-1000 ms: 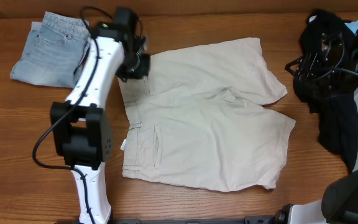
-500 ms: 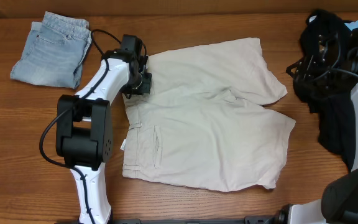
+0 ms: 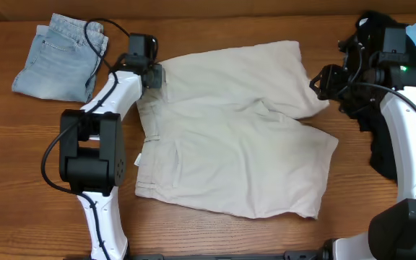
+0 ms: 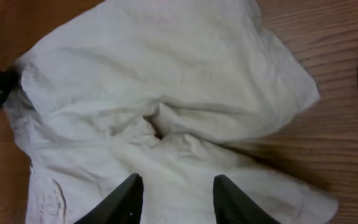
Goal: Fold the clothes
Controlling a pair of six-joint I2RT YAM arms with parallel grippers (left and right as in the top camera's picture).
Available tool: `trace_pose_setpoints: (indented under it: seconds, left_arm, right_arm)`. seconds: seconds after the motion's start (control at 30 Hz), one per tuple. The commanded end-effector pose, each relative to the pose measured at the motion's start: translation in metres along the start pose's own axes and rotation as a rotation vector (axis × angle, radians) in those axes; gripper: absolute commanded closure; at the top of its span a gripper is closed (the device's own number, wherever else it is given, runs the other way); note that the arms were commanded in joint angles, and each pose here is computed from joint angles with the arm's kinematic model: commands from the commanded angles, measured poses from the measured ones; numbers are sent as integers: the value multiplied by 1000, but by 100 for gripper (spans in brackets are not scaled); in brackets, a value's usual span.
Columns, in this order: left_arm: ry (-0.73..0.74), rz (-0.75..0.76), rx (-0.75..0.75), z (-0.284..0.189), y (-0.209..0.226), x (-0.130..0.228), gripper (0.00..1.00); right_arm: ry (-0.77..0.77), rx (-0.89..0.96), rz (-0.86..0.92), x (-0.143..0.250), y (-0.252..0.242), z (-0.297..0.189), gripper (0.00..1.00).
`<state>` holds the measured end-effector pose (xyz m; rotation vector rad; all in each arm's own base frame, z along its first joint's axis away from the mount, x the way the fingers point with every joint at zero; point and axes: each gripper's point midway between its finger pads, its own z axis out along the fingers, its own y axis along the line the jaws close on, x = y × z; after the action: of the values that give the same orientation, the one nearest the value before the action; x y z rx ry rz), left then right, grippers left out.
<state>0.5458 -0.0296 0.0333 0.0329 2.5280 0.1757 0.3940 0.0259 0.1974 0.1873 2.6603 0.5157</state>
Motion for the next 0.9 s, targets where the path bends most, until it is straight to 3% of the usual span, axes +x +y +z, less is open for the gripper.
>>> trace_pose_setpoints:
  seconds: [0.0, 0.2, 0.3, 0.47, 0.63, 0.77, 0.8, 0.87]
  left_arm:
    - [12, -7, -82, 10, 36, 4, 96]
    - [75, 13, -51, -14, 51, -15, 94]
    - [94, 19, -32, -46, 54, -40, 86]
    - [98, 7, 121, -137, 32, -82, 36]
    - [61, -64, 215, -226, 22, -100, 33]
    - [79, -122, 216, -276, 27, -88, 31]
    - [59, -126, 236, -283, 24, -91, 22]
    - [50, -132, 316, -299, 10, -91, 18]
  right_arm:
    - [-5, 23, 11, -1, 2, -1, 60]
    - [25, 31, 40, 7, 0, -1, 53]
    - [47, 42, 49, 13, -2, -1, 53]
    - [49, 55, 81, 18, 0, -13, 51]
    - [-37, 82, 106, 18, 8, -52, 48]
    - [-138, 131, 150, 32, 12, -101, 41]
    - [-163, 138, 157, 37, 13, -114, 39]
    - [-191, 133, 152, 48, 18, -132, 34]
